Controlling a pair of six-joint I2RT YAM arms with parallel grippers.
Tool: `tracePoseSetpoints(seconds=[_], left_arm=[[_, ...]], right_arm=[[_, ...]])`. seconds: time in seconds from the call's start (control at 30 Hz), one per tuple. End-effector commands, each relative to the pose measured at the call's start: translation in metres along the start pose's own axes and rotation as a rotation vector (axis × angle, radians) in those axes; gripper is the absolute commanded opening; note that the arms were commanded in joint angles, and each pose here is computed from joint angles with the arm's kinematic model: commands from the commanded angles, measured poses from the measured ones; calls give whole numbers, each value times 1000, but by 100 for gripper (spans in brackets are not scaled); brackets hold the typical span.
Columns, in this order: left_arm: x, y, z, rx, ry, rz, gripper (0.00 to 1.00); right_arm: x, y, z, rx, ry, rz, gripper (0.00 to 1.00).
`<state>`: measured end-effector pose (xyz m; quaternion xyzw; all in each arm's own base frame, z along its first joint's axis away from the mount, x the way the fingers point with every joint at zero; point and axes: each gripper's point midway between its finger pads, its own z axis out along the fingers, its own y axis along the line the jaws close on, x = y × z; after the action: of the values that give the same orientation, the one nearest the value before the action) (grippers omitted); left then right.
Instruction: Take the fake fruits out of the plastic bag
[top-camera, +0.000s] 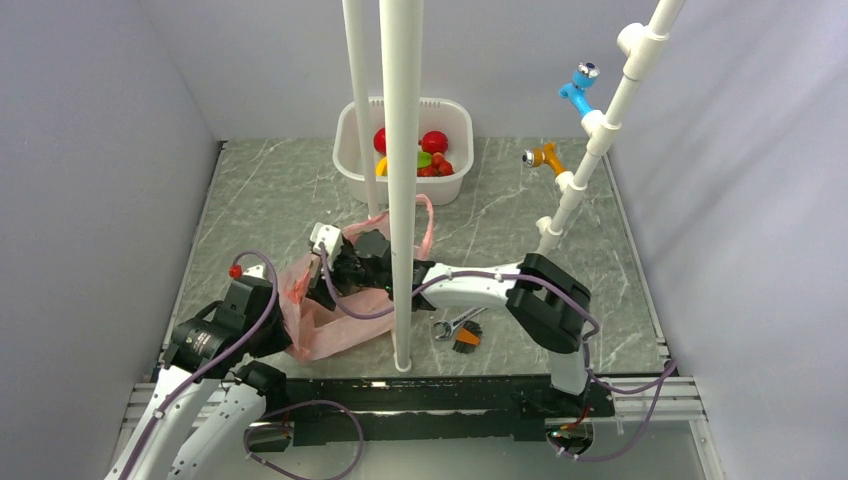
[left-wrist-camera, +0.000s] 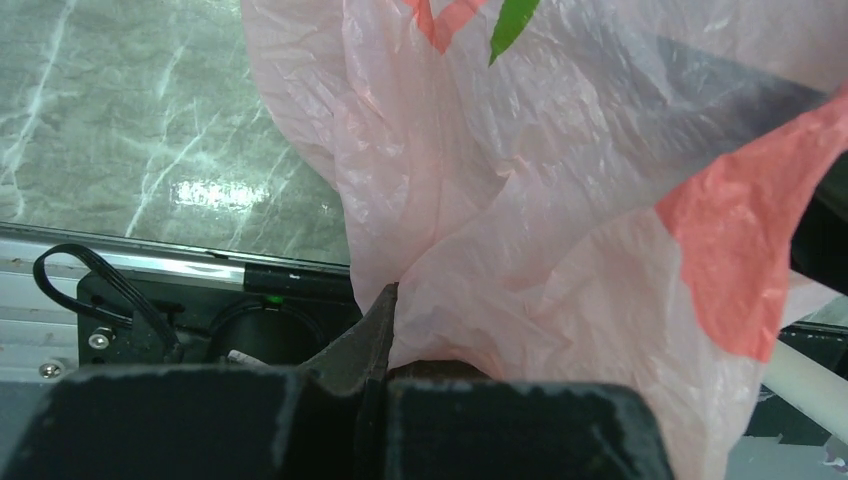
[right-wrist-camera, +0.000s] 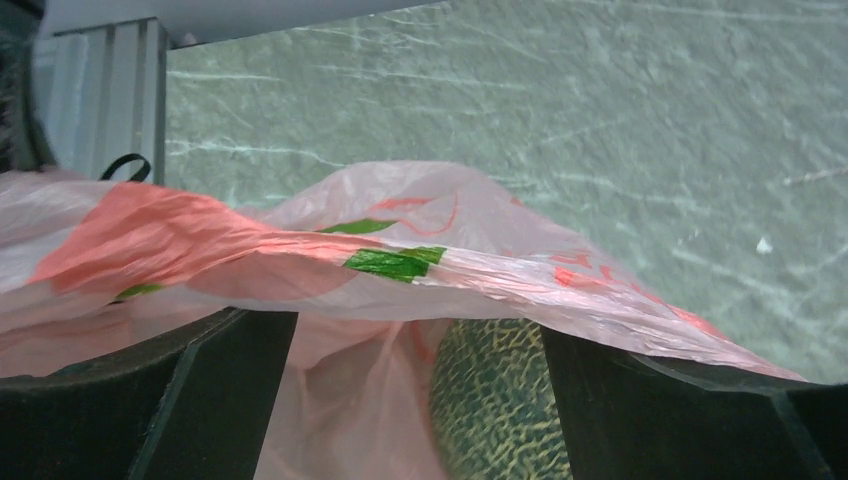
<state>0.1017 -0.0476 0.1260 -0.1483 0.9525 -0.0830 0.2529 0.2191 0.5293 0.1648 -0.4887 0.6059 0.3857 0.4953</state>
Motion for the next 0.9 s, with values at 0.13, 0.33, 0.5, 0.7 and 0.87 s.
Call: tracePoseSetpoints(seconds=[0.13, 0.33, 0.5, 0.7, 0.87], left_arm=[[-6, 8, -8, -18, -59, -10, 0], [-2, 11, -8, -24, -52, -13, 0], [-1, 13, -9, -21, -61, -20, 0], [7, 10, -5, 2, -28, -6, 0], [9, -11, 0, 98, 14, 22, 0]], right_arm=[[32, -73, -1, 404, 65, -135, 95], [72, -109, -20, 612, 159, -76, 98], [93, -129, -35, 695, 183, 54, 97], [122, -130, -56, 576, 127, 411, 90], [130, -109, -65, 390, 37, 540, 91]])
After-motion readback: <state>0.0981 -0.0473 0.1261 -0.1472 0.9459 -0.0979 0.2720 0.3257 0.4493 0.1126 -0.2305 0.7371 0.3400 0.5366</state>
